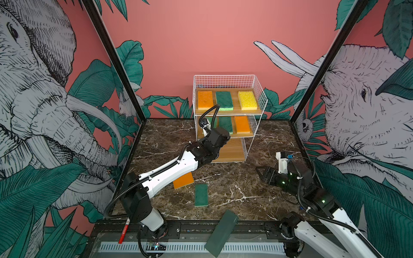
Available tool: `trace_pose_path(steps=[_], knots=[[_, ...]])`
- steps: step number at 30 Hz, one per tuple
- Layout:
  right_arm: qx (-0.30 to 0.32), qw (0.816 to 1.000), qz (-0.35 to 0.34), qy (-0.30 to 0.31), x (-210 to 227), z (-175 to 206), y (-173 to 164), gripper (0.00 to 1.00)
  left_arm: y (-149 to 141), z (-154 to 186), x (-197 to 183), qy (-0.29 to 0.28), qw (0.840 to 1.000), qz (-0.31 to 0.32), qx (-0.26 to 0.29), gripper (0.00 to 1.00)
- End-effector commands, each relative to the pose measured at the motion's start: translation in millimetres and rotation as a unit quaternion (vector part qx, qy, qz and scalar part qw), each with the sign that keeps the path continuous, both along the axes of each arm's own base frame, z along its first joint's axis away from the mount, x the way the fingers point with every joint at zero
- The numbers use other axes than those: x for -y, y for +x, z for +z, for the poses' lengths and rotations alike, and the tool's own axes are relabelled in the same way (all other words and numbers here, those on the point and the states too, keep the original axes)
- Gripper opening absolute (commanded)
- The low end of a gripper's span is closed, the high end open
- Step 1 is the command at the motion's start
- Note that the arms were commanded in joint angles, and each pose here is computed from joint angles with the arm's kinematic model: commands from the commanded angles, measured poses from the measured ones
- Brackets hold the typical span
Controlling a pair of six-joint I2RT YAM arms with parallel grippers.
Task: Arrange cleaning sponges on a shelf
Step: Move the cleaning sponge to the shelf.
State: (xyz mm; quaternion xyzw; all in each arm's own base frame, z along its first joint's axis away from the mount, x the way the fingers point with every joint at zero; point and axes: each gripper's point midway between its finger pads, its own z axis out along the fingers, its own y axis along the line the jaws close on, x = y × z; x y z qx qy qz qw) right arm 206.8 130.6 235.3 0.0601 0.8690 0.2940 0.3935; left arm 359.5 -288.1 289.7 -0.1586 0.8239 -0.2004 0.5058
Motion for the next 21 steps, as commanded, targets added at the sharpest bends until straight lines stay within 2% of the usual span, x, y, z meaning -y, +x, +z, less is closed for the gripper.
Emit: trace_pose_path(steps=[1, 10, 16, 19, 21], knots=[[0.007, 1.0, -0.005, -0.006, 2, 0, 4, 0.77, -11, 21, -8, -0.034, 0.999, -0.002, 0.018, 0.0], [0.013, 1.0, -0.002, -0.016, -1, 11, 9, 0.75, -43, 54, -41, -0.025, 0.999, -0.01, 0.035, 0.0], [0.019, 0.999, 0.022, -0.022, -20, 20, 11, 0.74, -69, 61, -78, -0.002, 1.0, -0.007, 0.026, 0.19], [0.035, 0.998, 0.039, -0.043, -36, 30, 11, 0.74, -84, 63, -98, 0.032, 0.999, -0.014, 0.012, 0.24], [0.046, 0.996, 0.054, -0.06, -51, 38, 11, 0.74, -93, 65, -115, 0.068, 0.998, -0.013, -0.003, 0.23]])
